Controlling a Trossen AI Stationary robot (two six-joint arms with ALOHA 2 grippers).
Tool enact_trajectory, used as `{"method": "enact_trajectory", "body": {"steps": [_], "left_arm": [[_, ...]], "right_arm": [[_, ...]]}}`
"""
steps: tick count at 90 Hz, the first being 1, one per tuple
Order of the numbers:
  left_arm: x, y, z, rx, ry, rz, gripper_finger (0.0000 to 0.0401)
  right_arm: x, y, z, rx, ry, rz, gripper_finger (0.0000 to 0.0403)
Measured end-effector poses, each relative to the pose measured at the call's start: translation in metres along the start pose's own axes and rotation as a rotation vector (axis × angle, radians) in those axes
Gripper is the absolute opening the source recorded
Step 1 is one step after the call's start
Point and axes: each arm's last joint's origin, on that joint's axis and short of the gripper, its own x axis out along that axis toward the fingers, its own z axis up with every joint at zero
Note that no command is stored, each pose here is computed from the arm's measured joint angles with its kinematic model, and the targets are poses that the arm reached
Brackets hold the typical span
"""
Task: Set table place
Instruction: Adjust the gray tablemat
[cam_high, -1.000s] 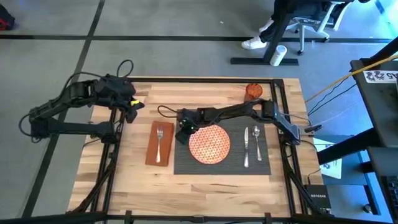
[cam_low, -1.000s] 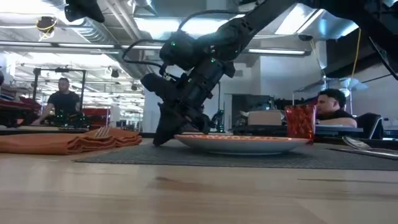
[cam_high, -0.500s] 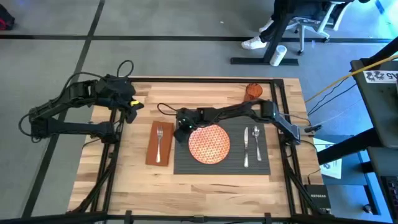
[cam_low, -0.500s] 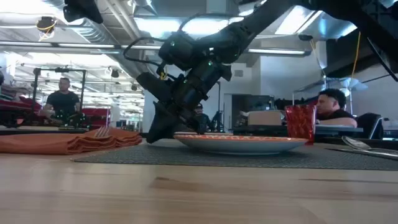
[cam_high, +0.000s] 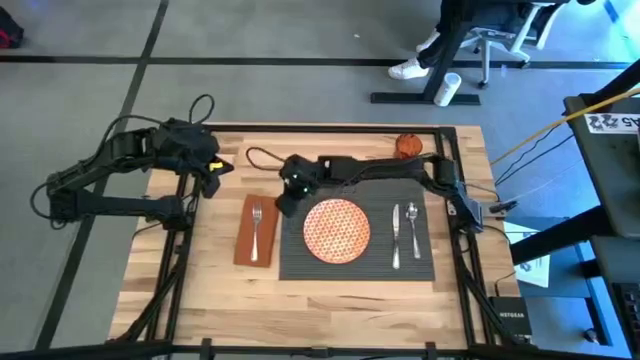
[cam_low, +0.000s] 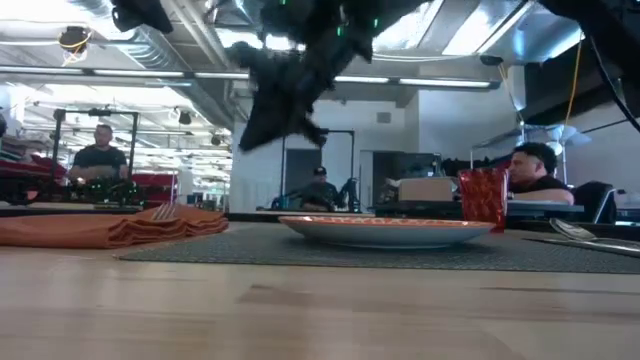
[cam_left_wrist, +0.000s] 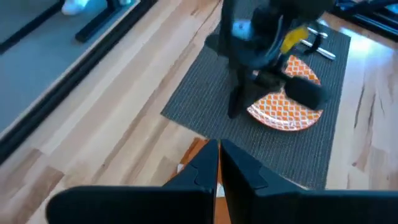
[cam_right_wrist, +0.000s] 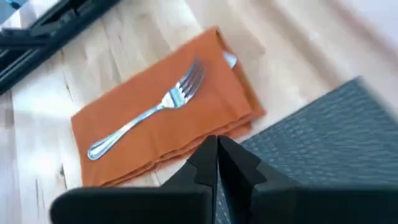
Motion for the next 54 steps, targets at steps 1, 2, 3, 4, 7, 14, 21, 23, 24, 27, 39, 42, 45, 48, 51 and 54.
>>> {"method": "enact_trajectory", "body": {"steps": [1,2,3,4,7,14,21,23,24,27,39,42,45,48,51,54], "left_arm": [[0.000,0.000,0.000,0.003,-0.004,-0.001,0.0000],[0.000,0.000,0.001,0.005,-0.007,-0.001,0.0000],[0.000,0.000,0.001,0.008,-0.010,-0.002,0.0000],[0.000,0.000,0.001,0.011,-0.013,-0.003,0.0000],[0.000,-0.001,0.002,0.019,-0.020,-0.006,0.0000],[0.000,-0.003,0.003,0.036,-0.037,-0.021,0.0000],[0.000,-0.006,0.003,0.058,-0.038,-0.041,0.0000],[0.000,-0.007,0.003,0.064,-0.040,-0.048,0.0000],[0.000,-0.008,0.003,0.066,-0.042,-0.051,0.0000],[-0.001,-0.010,0.004,0.075,-0.049,-0.063,0.0000],[0.008,-0.018,0.006,0.129,-0.020,-0.097,0.0000],[0.012,-0.020,0.007,0.147,-0.006,-0.101,0.0000],[0.017,-0.022,0.009,0.163,0.008,-0.105,0.0000],[0.023,-0.025,0.011,0.176,0.018,-0.109,0.0000],[0.030,-0.027,0.013,0.191,0.028,-0.113,0.0000],[0.036,-0.030,0.016,0.205,0.036,-0.117,0.0000]], "right_arm": [[-0.004,0.000,0.003,-0.001,-0.010,-0.004,0.0000],[-0.008,0.000,0.006,-0.002,-0.019,-0.007,0.0000],[-0.012,0.001,0.008,-0.003,-0.026,-0.010,0.0000],[-0.016,0.001,0.010,-0.003,-0.031,-0.015,0.0000],[-0.029,0.001,0.016,-0.002,-0.042,-0.038,0.0000],[-0.056,0.000,0.029,-0.008,-0.081,-0.093,0.0000],[-0.085,0.000,0.041,-0.009,-0.125,-0.136,0.0000],[-0.093,0.000,0.043,-0.016,-0.133,-0.145,0.0000],[-0.098,0.001,0.044,-0.020,-0.138,-0.149,0.0000],[-0.112,0.002,0.050,-0.028,-0.171,-0.154,0.0000],[-0.177,0.016,0.060,-0.119,-0.266,-0.150,0.0000],[-0.191,0.019,0.061,-0.148,-0.280,-0.145,0.0000],[-0.204,0.022,0.059,-0.173,-0.284,-0.136,0.0000],[-0.216,0.026,0.058,-0.185,-0.289,-0.122,0.0000],[-0.229,0.028,0.056,-0.190,-0.297,-0.113,0.0000],[-0.242,0.031,0.053,-0.194,-0.298,-0.105,0.0000]]}}
